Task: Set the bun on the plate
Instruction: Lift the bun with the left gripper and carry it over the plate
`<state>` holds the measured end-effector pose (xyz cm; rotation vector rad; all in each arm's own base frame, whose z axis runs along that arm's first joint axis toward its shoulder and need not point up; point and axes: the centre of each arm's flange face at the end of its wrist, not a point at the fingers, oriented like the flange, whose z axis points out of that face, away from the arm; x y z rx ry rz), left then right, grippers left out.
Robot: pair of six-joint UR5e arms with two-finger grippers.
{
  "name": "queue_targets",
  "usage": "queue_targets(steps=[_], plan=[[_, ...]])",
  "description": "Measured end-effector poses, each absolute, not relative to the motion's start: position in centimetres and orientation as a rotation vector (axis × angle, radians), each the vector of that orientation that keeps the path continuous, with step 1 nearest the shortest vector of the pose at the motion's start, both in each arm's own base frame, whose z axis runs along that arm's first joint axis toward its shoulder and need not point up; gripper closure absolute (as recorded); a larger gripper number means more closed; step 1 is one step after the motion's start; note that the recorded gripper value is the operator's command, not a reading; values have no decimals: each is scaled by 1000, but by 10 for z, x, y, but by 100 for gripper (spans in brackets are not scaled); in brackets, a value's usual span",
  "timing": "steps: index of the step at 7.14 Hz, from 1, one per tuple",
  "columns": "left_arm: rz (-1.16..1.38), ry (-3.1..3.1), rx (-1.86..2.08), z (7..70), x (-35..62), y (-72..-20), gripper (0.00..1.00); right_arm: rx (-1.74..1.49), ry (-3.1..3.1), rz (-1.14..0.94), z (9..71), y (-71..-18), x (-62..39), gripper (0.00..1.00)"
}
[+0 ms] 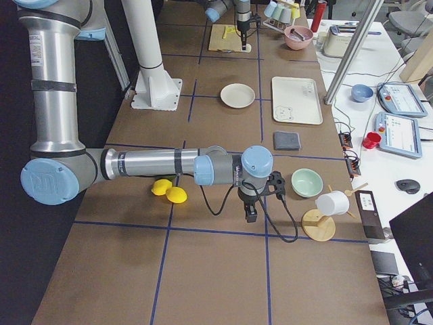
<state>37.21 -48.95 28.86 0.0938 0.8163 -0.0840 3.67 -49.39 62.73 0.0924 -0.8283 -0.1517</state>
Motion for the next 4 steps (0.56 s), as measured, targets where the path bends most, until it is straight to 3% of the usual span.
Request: queue_targets(steps=[4], plan=[[-110, 827, 97, 199, 468, -464, 74, 100, -827, -146, 641, -501, 38, 0]])
